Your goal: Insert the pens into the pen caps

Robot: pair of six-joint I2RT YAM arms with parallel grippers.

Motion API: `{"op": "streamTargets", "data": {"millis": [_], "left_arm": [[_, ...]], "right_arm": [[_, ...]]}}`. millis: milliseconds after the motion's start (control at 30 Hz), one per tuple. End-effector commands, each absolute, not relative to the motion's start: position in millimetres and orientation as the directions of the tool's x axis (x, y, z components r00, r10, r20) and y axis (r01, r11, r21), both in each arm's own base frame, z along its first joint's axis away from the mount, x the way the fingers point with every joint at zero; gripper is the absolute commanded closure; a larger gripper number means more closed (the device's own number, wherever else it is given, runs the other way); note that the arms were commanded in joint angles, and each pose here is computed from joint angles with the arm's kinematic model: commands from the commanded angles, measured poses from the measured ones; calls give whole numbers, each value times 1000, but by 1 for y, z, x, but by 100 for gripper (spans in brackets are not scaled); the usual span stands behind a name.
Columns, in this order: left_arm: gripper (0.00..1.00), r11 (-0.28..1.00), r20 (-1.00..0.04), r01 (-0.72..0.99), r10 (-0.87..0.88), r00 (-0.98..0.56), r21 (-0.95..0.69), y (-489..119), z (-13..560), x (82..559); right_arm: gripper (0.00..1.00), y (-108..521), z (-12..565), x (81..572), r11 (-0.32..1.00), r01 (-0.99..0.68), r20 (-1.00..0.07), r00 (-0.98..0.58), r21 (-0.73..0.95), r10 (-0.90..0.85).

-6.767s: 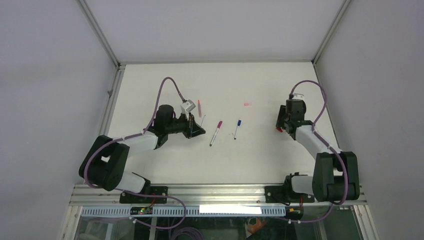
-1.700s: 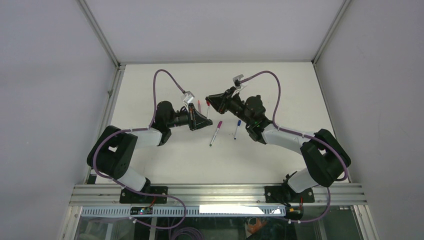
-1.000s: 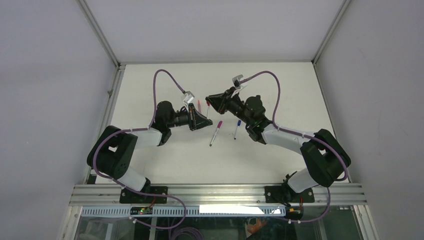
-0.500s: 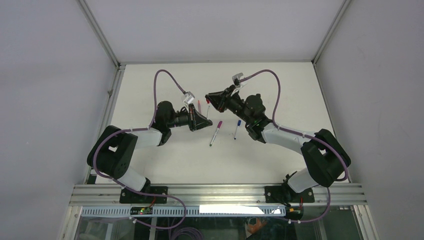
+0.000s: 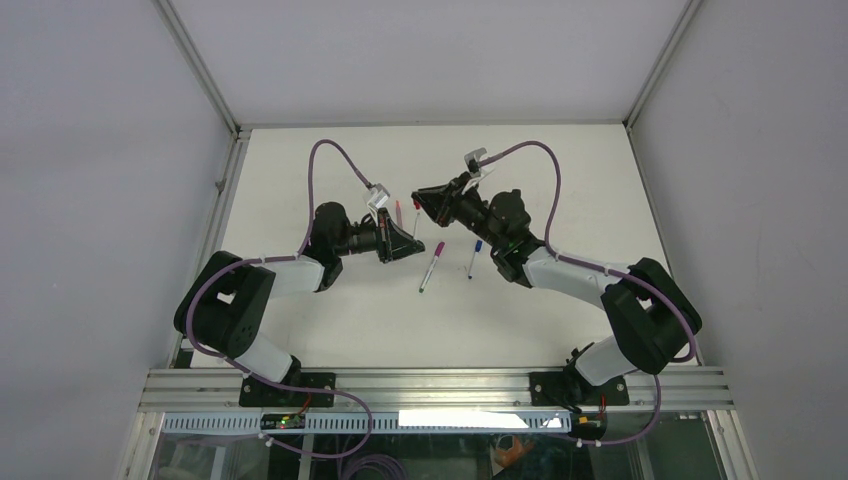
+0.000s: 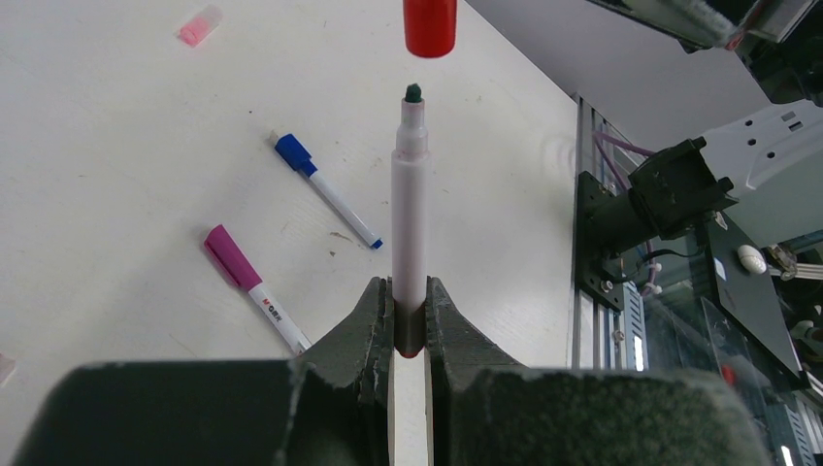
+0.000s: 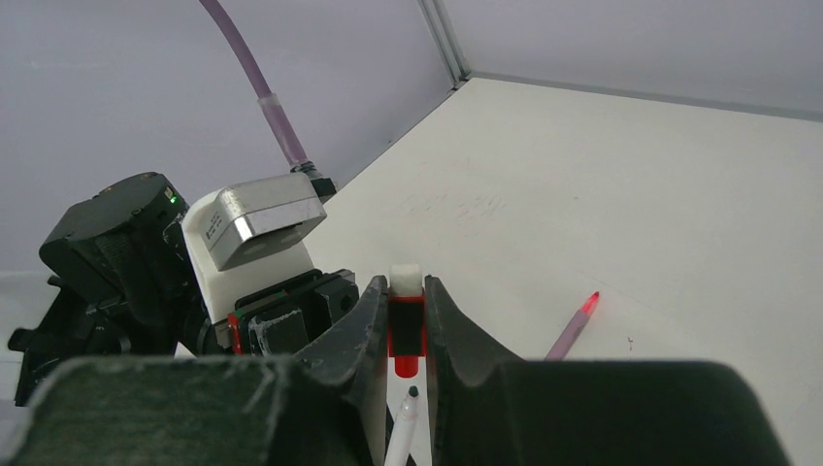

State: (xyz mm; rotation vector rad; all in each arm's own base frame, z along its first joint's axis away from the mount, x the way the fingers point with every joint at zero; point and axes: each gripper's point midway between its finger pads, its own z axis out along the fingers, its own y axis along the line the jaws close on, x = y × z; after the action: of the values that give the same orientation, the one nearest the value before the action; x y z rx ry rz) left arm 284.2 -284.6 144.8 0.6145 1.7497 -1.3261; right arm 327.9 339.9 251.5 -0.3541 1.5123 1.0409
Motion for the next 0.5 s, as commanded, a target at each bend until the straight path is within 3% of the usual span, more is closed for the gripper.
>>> {"op": "streamTargets", "data": {"millis": [0, 467], "left_arm": [[100, 302, -893, 841, -109, -437, -449, -287, 164, 285], [100, 306, -896, 843, -107, -432, -443, -287, 164, 286]], "right_arm": [[100, 336, 262, 325, 558, -736, -913, -209, 384, 351], [100, 339, 253, 325, 548, -735, -909, -235, 398, 345]]}}
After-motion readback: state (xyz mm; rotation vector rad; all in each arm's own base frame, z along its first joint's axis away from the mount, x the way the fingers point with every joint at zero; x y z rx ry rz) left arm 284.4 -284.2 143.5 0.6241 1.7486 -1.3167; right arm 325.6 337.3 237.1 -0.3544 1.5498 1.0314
